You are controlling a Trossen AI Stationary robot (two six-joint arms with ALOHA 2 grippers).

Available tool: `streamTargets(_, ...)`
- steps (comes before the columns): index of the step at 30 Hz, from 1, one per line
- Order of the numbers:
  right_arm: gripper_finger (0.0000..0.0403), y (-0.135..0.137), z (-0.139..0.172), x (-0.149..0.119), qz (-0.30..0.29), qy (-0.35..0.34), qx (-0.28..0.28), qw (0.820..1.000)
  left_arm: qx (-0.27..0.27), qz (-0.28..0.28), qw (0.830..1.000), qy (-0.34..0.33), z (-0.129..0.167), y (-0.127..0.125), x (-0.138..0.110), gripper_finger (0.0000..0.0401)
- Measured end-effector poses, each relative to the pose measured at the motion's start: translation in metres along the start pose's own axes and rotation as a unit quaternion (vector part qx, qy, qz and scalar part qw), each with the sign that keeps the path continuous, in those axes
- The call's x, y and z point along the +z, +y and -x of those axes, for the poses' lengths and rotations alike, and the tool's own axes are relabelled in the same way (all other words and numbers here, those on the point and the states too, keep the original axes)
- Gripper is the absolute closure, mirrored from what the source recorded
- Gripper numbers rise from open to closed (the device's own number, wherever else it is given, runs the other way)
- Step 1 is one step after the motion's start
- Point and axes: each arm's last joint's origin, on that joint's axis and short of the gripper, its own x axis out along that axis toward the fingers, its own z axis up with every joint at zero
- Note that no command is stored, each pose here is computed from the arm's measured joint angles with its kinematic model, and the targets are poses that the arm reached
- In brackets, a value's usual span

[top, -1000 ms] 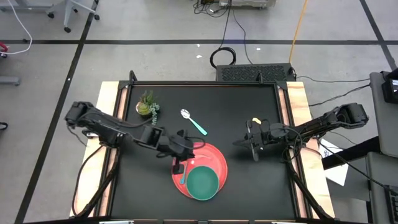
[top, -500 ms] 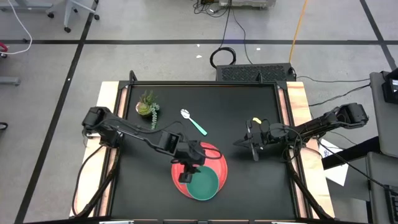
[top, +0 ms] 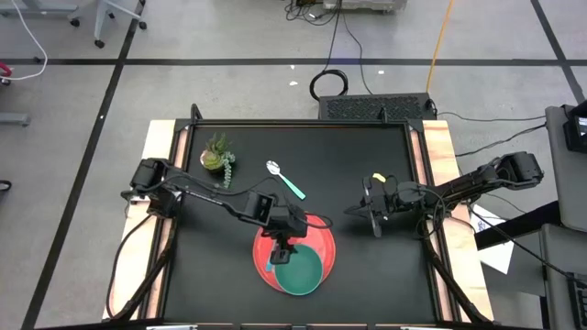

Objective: Set table place
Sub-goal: Adjust the green bowl on the orange plate

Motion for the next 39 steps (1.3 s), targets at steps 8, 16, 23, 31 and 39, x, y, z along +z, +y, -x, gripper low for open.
streamTargets(8, 0.0403, 0.0, 0.0, -0.001, 0.001, 0.003, 0.0, 1.0, 0.002, 0.0, 1.0, 0.003, -0.013, 0.004, 0.0, 0.0157)
streamTargets(16, 0.0403, 0.0, 0.0, -0.001, 0.002, 0.003, 0.0, 1.0, 0.007, -0.011, 1.0, 0.006, -0.016, 0.005, -0.001, 0.0157)
streamTargets(23, 0.0403, 0.0, 0.0, -0.001, 0.002, 0.003, 0.0, 1.0, 0.008, -0.02, 1.0, 0.016, -0.025, 0.007, -0.004, 0.0157)
streamTargets(31, 0.0403, 0.0, 0.0, -0.001, 0.001, 0.004, 0.0, 1.0, 0.01, -0.02, 0.999, 0.028, -0.035, 0.01, -0.007, 0.0157)
streamTargets(39, 0.0403, 0.0, 0.0, -0.001, 0.002, 0.003, 0.0, 1.0, 0.016, -0.022, 0.999, 0.031, -0.037, 0.01, -0.008, 0.0158)
